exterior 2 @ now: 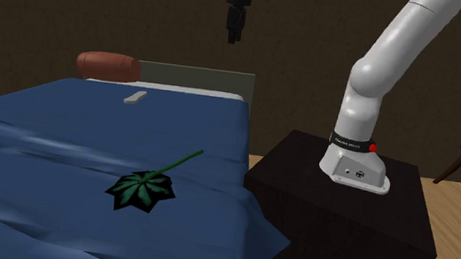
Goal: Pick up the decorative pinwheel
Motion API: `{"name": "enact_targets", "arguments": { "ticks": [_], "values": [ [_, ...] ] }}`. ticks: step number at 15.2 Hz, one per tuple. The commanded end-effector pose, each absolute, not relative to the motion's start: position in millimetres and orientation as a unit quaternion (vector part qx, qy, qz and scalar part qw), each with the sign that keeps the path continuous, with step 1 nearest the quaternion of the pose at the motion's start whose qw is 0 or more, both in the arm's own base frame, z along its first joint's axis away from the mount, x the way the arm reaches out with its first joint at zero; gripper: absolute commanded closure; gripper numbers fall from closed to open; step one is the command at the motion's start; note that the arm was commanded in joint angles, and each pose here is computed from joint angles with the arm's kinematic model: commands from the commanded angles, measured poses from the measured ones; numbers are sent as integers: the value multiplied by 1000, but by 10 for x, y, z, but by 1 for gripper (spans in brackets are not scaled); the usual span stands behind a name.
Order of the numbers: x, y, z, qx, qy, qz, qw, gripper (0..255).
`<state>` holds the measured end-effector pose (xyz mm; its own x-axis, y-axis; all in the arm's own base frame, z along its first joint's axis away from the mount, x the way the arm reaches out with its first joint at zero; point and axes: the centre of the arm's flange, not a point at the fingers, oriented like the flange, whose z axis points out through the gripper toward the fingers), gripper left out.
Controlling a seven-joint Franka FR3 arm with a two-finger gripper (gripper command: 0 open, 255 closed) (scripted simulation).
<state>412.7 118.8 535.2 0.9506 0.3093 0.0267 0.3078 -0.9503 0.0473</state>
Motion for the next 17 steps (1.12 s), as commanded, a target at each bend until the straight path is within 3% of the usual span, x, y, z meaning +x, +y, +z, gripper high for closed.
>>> {"name": "enact_targets", "arguments": {
  "ticks": [1, 17],
  "values": [
    [4246, 1376, 5205, 983, 181, 11, 24, 0],
    [4777, 2963, 3740, 929, 364, -43, 51, 0]
  ]
}}
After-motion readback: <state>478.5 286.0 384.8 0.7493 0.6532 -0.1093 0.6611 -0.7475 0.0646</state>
